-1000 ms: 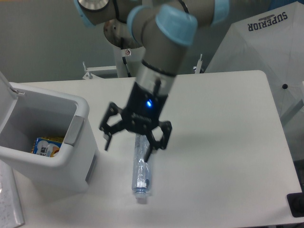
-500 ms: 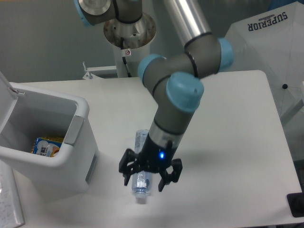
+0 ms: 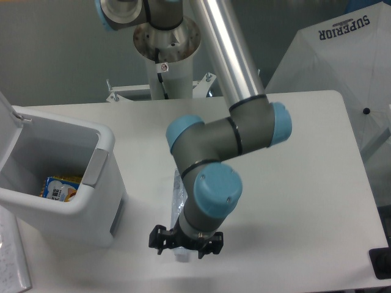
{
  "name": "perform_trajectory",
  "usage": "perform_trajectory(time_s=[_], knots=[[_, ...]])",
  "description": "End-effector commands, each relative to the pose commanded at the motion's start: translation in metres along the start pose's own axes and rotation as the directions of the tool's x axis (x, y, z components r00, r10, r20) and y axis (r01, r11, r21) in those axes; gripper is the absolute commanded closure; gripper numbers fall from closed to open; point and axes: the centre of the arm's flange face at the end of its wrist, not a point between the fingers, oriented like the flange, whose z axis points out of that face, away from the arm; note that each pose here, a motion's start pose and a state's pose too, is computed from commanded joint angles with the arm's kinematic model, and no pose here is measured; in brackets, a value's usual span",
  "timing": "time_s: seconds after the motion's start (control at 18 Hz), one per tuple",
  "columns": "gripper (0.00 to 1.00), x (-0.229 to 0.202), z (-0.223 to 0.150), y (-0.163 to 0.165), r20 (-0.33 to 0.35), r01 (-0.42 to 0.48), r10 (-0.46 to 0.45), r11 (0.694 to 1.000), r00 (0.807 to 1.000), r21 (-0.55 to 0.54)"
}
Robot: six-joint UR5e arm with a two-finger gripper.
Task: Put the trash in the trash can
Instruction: 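Close the gripper around the bottle's middle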
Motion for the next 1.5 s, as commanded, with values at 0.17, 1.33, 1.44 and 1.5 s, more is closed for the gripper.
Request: perform_trajectory(time_s=[0.17,1.33,1.44,1.5], knots=[[0.0,0.002,0.023,-0.005,0.04,-0.01,0.012,0.999,0.999,-0.042],[0.87,0.022,0.061,-0.009,0.142,-0.023,0.041,0.992,0.989,-0.127],[0.87,0.022,0.059,-0.008,0.144,-0.02,0.038,0.992,0.989,-0.124],[0.87,0.023,0.053,-0.008,0.145,-0.016,0.033,0.993,0.989,-0.115]])
